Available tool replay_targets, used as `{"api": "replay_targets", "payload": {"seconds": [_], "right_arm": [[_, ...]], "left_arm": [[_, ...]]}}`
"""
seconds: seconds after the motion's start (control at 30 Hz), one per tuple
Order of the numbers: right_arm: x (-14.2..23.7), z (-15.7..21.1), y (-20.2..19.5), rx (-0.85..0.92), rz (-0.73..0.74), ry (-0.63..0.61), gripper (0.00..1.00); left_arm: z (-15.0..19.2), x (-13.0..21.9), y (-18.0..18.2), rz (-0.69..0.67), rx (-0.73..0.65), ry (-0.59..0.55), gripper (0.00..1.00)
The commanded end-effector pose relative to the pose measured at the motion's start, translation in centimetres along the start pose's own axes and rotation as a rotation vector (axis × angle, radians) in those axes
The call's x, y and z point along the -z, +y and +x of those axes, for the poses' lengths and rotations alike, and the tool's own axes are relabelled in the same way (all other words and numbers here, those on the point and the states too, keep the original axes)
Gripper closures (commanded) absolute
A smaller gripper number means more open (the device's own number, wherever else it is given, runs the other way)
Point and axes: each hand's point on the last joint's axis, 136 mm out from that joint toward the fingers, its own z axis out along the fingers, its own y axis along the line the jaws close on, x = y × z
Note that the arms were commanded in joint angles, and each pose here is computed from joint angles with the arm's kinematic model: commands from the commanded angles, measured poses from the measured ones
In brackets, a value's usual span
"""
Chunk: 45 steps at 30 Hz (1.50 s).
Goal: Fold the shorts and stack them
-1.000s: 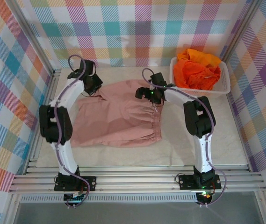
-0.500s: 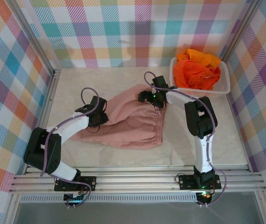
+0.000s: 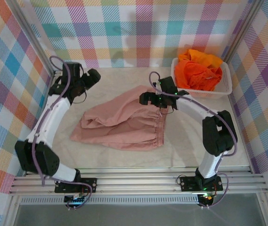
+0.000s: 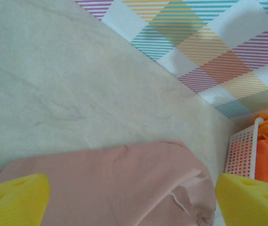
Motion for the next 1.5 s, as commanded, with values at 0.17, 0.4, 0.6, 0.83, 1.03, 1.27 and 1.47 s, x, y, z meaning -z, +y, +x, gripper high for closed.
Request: {"api": "replay_targets", "payload": {"seconds": [0.17, 0.4, 0.6, 0.83, 1.03, 1.27, 1.47], "right_arm": [[4.0, 1.5, 0.8, 0.115, -0.004, -0.069, 0.01], [3.0, 5.6, 1.9, 0.147, -0.022, 0.031, 0.01], [0.9, 11.3, 4.2, 0.116, -0.069, 0.180, 0.01], [-0.6, 17.3, 3.0, 0.060, -0.037, 0.331, 0.00], [-0.7, 19.4, 1.2, 0.032, 0.016, 0.389, 0.01], [-0.6, 21.5, -0.3, 0.018, 0.057, 0.458, 0.01], [-0.3, 22.2, -0.9, 0.021, 0.071, 0.472, 0.00]], "left_arm": [[8.9, -10.4, 4.5, -0.198, -0.162, 0.441, 0.14], [14.7, -13.2, 7.5, -0.298, -0.194, 0.546, 0.15], [17.3, -13.5, 10.4, -0.348, -0.138, 0.544, 0.19], [17.3, -14.5, 11.5, -0.411, -0.122, 0.535, 0.40], [15.0, -15.2, 11.0, -0.429, -0.127, 0.478, 0.73], [9.6, -15.5, 10.5, -0.423, -0.085, 0.386, 1.00], [7.5, -16.2, 10.3, -0.391, -0.065, 0.387, 0.97]]}}
